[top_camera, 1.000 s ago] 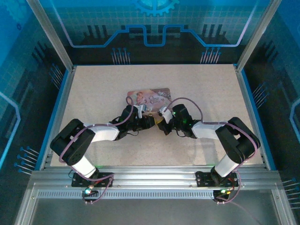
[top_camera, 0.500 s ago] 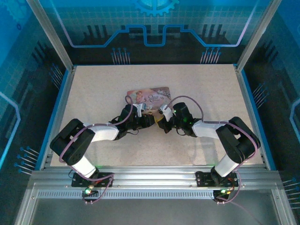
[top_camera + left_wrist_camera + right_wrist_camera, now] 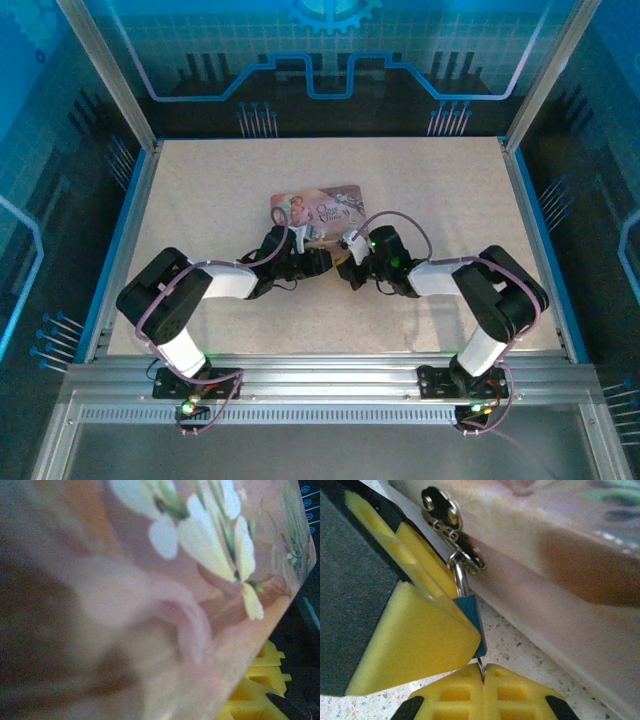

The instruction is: Unlock the padlock with the key

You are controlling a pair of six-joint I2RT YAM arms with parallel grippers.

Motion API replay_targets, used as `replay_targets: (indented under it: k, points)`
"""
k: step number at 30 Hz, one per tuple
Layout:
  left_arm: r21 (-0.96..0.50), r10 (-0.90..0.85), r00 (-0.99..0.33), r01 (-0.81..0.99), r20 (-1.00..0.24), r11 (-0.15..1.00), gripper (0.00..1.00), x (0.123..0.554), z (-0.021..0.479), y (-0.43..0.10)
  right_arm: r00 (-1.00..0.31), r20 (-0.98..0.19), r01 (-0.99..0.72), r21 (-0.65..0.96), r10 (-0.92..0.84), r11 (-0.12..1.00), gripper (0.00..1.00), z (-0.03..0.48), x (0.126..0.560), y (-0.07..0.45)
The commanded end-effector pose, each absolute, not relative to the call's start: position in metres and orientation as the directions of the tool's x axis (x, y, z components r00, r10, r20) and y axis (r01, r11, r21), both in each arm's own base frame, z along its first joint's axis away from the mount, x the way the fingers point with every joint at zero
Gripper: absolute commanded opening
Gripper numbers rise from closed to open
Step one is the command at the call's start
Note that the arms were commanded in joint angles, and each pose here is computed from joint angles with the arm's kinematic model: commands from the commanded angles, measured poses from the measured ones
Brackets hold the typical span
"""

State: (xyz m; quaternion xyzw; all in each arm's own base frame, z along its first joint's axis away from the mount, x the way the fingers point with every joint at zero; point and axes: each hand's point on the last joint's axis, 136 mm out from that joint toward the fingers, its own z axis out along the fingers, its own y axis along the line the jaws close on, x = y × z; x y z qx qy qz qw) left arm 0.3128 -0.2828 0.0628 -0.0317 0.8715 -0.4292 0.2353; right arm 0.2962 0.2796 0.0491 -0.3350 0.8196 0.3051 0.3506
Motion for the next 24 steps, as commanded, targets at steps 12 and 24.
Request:
replay_targets:
  k: [12,24]
  points:
    - [-0.773,-0.237,-0.906,0.136,-0.350,0.619,0.51,0.297,0.062,-0.284,-0.502,-0.814,-0.777,0.276,-0.292,0.566,0.00,0.048,0.299,0.293]
    - [-0.790,-0.361,-0.855,0.088,-0.373,0.607,0.64,0.290,0.087,-0.243,-0.563,-0.772,-0.764,0.352,-0.293,0.541,0.00,0.054,0.286,0.301]
